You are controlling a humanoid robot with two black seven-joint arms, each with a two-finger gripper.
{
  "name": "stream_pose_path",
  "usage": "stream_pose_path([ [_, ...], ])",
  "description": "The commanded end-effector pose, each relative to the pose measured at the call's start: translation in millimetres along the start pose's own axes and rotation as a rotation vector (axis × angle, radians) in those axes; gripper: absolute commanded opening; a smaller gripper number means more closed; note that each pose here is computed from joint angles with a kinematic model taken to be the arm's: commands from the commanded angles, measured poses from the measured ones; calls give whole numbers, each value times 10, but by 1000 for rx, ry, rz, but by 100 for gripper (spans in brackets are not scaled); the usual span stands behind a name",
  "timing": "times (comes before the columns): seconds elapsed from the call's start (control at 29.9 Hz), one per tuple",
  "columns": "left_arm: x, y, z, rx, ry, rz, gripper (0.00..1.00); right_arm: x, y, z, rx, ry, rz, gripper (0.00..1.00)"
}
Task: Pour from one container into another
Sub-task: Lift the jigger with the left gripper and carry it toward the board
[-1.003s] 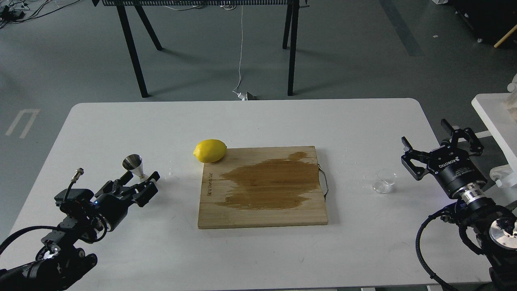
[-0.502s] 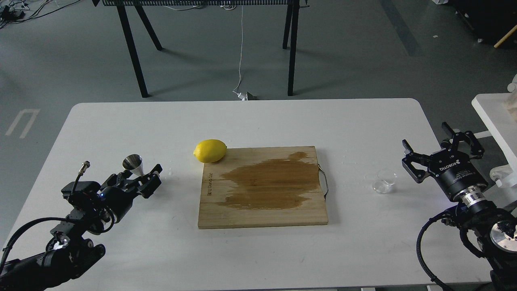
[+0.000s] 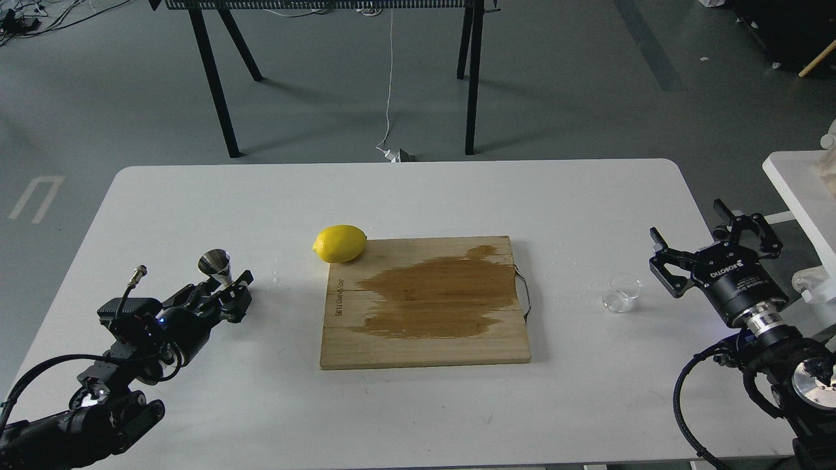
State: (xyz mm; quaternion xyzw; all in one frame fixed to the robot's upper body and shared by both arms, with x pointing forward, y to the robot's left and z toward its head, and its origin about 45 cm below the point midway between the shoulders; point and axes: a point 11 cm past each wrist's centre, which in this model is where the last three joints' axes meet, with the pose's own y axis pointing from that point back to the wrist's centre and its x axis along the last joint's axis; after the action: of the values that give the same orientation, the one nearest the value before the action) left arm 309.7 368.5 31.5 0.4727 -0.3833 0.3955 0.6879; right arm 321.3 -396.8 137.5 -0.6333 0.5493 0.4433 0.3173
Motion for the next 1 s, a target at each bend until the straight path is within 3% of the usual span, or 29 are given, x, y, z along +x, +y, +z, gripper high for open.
stream_pose_path([
  [0.0,-9,17,-40,11,-7,-5,33,5,2,-1,0,0,2,99],
  [0.1,-22,10,-28,12,-2,-5,16,17,11,14,-2,-2,5,99],
  [0.23,-45,12,-44,22,-5,-10,9,34,20,34,-5,-4,9,99],
  [0.57,-13,0,-53,16,-19,-12,8,47,38,33,-2,-7,12,99],
  [0.97,523,-266,0,-21,-62,81,8,43,35,16,3,-7,11,99],
])
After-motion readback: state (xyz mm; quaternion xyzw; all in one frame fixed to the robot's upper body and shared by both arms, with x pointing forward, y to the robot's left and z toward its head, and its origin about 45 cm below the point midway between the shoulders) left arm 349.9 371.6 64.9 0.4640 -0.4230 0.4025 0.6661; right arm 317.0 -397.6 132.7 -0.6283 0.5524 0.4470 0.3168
